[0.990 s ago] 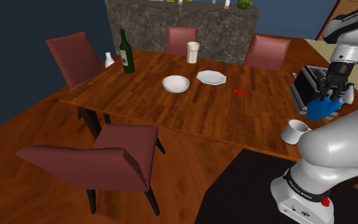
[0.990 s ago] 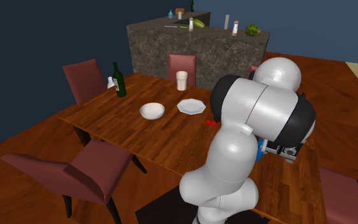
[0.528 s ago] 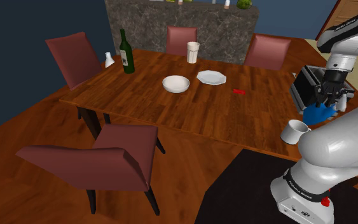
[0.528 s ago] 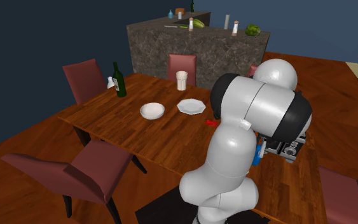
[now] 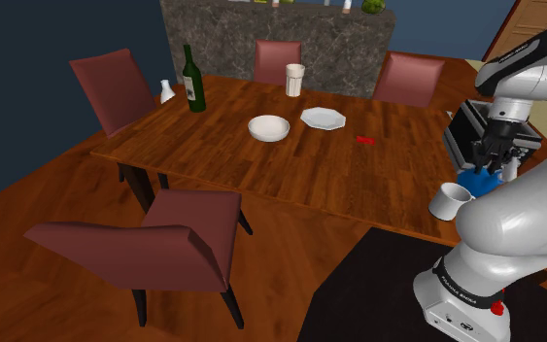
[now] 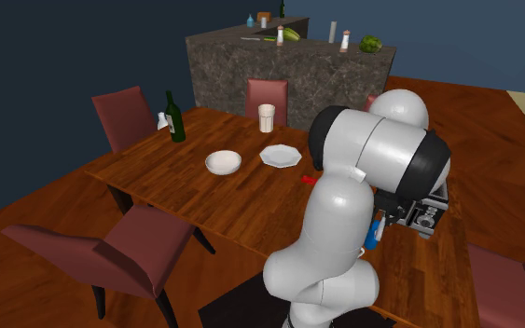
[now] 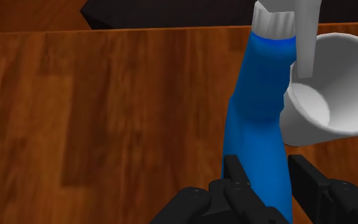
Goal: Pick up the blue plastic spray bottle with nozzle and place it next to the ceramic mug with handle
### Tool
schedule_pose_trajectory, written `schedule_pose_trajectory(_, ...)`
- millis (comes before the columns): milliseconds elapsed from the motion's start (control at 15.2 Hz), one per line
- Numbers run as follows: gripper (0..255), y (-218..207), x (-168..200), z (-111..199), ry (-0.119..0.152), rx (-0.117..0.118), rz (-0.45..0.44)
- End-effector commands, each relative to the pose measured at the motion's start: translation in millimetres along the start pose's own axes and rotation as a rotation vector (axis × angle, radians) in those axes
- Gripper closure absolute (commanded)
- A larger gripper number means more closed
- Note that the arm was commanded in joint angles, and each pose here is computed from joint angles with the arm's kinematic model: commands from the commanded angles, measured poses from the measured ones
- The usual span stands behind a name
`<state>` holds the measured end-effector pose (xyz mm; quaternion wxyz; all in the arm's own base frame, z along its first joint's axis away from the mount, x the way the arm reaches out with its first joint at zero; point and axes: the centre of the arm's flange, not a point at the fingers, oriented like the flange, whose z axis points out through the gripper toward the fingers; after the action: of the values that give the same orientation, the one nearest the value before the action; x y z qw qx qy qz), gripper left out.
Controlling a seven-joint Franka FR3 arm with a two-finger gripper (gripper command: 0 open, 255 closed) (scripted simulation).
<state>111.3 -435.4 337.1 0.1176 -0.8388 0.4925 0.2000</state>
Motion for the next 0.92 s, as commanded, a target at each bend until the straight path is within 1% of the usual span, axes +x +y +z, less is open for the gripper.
schedule_pose_trajectory(0, 255, 0, 5, 10, 0.001, 0.000, 0.000)
schedule_pose_trajectory(198, 255, 0, 12, 23, 0.001, 0.000, 0.000)
schedule_pose_trajectory(726, 255, 0, 12, 23, 0.001, 0.000, 0.000)
schedule_pose_trajectory(792, 0, 0, 12, 23, 0.001, 0.000, 0.000)
schedule_pose_trajectory(858, 0, 0, 11, 23, 0.001, 0.000, 0.000)
